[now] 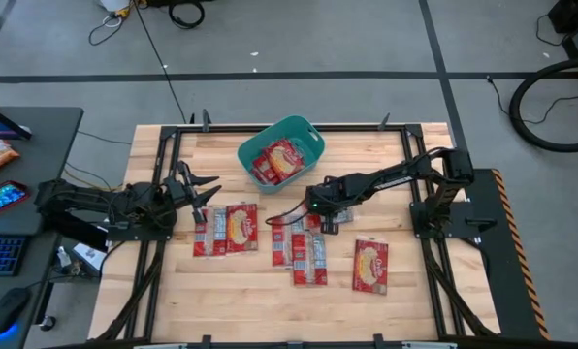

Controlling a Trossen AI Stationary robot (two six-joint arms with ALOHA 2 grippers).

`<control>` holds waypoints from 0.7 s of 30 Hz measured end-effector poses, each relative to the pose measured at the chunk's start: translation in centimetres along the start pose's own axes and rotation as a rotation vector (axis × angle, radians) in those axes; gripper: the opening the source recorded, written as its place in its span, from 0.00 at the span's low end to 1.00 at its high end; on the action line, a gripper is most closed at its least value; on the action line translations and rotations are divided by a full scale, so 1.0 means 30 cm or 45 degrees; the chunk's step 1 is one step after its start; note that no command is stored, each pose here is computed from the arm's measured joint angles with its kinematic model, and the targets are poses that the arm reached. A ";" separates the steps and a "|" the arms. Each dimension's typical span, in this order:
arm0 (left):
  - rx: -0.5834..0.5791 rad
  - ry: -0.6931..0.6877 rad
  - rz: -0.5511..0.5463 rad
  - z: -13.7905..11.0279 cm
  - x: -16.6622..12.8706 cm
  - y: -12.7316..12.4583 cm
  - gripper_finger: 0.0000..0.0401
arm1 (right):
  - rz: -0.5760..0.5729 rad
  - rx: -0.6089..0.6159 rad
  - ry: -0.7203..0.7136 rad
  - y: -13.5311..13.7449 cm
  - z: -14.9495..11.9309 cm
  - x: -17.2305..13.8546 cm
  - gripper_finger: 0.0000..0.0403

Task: Sort popcorn bags into baskets
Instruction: Put the popcorn bag into the blue bin

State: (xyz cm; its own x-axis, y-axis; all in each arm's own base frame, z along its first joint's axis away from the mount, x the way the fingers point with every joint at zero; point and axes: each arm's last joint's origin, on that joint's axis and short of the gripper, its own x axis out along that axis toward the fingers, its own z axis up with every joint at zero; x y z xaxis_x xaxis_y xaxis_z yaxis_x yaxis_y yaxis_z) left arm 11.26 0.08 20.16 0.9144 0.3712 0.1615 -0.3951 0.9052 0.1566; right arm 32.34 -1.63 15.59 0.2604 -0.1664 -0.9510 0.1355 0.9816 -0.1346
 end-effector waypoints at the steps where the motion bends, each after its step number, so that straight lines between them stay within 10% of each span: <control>1: 0.000 0.000 0.000 0.000 0.000 0.000 0.30 | -0.014 0.000 -0.003 -0.003 0.014 -0.015 0.01; 21: 0.000 0.001 0.000 0.000 0.000 0.000 0.30 | -0.311 -0.104 -0.154 -0.056 0.227 -0.346 0.01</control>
State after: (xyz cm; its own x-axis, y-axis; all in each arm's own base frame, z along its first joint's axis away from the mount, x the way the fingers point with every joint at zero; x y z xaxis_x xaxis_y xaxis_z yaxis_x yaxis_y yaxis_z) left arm 11.26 0.09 20.15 0.9144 0.3714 0.1610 -0.3952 0.9052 0.1565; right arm 35.91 -2.20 27.59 0.3421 -0.4043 -0.8482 0.1324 0.9144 -0.3825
